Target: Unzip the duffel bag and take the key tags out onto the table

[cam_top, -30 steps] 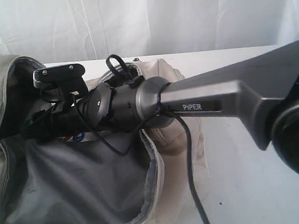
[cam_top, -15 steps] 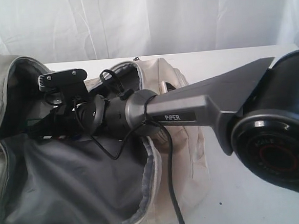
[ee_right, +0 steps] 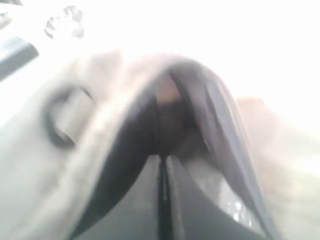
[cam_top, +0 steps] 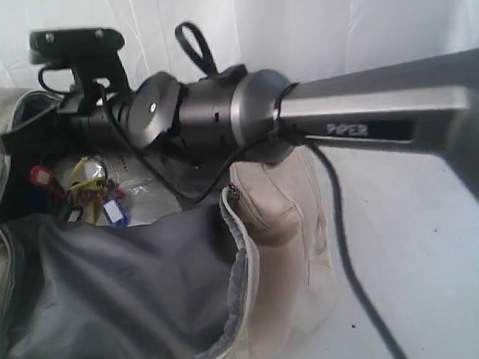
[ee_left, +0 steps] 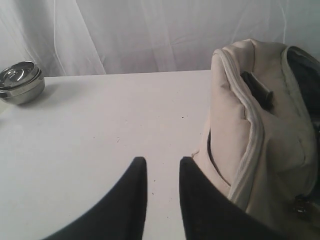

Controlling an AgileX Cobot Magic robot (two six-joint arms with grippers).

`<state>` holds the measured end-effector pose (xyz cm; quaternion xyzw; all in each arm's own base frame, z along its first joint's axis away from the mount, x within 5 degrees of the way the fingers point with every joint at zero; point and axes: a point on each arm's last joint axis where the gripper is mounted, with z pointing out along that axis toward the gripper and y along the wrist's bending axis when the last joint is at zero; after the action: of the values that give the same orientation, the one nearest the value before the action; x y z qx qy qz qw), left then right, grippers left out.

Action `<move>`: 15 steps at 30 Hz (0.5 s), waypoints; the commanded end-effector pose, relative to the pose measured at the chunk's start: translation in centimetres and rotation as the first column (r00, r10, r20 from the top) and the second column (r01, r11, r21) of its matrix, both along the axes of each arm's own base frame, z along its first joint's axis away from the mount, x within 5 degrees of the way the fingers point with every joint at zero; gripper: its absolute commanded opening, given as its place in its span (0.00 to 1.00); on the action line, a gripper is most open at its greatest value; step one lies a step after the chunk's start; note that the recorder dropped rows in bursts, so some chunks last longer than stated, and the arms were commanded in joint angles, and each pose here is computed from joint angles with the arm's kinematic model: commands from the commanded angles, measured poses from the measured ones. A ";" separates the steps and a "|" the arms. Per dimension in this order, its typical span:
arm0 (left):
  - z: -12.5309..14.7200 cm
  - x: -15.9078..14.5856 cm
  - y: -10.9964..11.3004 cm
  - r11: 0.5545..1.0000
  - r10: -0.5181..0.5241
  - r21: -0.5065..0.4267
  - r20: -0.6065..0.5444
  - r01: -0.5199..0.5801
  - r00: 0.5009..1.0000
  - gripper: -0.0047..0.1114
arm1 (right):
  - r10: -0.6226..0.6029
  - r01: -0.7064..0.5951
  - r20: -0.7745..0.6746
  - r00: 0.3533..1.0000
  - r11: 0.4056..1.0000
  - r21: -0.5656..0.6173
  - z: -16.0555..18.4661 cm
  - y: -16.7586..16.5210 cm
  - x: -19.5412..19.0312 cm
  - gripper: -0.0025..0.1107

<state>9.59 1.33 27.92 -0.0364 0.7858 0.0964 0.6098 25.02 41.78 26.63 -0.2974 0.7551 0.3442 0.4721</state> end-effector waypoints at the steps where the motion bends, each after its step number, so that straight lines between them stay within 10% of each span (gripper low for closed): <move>1: 0.0 -0.1 0.1 1.000 0.002 0.006 0.005 -0.002 1.000 0.29 | 0.004 -0.013 0.120 0.993 0.997 0.074 5.8 -1.8 -0.9 0.02; 15: 0.0 -0.1 0.0 1.000 -0.004 0.005 0.007 0.004 1.000 0.29 | 0.029 -0.100 0.363 0.932 0.978 0.181 18.7 -9.9 -4.5 0.02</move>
<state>9.59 1.29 27.90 -0.0355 0.7863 0.0944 0.6096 20.41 33.61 43.92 -0.3269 0.6190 0.3818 0.6035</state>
